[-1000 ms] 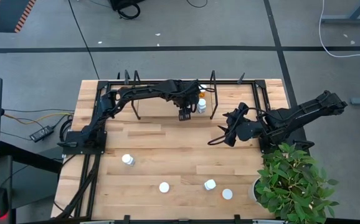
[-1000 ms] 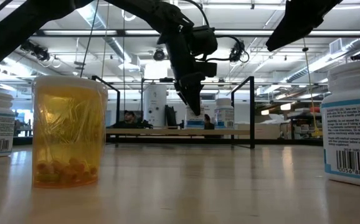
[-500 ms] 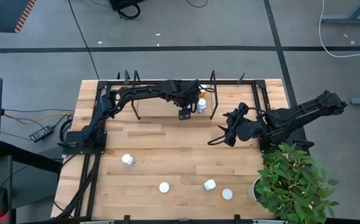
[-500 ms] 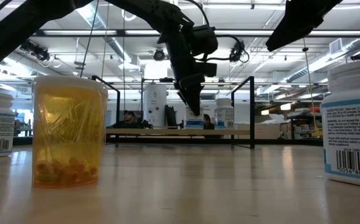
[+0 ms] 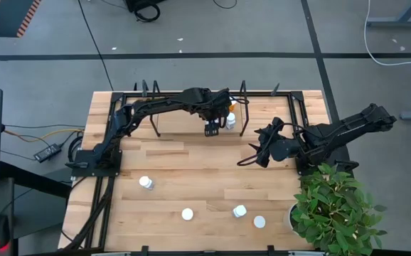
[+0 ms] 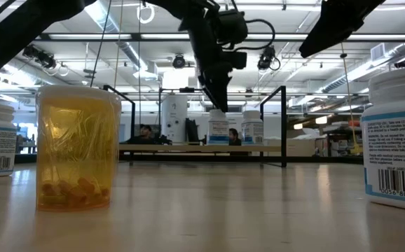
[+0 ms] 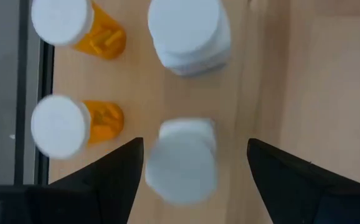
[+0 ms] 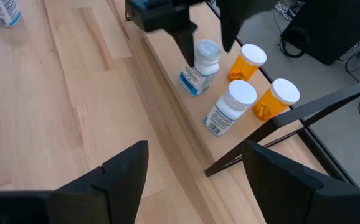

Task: Pick and place medicine bottles onto shelf by color
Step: Put the white pill bottle on the shelf

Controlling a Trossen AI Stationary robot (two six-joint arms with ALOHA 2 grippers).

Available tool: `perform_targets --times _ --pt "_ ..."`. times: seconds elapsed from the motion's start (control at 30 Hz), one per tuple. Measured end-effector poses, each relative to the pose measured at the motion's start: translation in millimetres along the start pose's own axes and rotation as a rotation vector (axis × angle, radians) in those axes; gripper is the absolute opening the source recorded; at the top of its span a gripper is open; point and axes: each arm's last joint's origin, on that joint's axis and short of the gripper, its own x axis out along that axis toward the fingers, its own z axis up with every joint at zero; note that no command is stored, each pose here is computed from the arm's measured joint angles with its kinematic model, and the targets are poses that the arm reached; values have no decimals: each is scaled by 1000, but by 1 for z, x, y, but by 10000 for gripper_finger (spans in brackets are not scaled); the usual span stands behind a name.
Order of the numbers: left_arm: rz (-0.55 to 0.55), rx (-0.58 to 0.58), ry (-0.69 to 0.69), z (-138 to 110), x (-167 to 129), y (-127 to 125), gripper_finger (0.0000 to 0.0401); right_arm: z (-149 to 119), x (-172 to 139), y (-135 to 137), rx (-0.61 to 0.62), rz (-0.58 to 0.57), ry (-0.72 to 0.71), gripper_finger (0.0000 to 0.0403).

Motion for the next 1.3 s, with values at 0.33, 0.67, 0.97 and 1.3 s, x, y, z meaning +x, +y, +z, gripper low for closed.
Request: perform_targets --times 0.33,0.67,0.97,1.3 --pt "-32 -9 37 -1 -43 -23 293 0 0 0 5 8 6 267" --pt "-59 -85 59 -8 -68 -59 248 -1 0 0 87 7 10 267" --pt "86 -33 16 -43 -94 -124 199 -4 1 1 168 49 47 267" --pt "25 -287 -38 -139 -96 -179 181 -32 16 7 158 111 161 267"
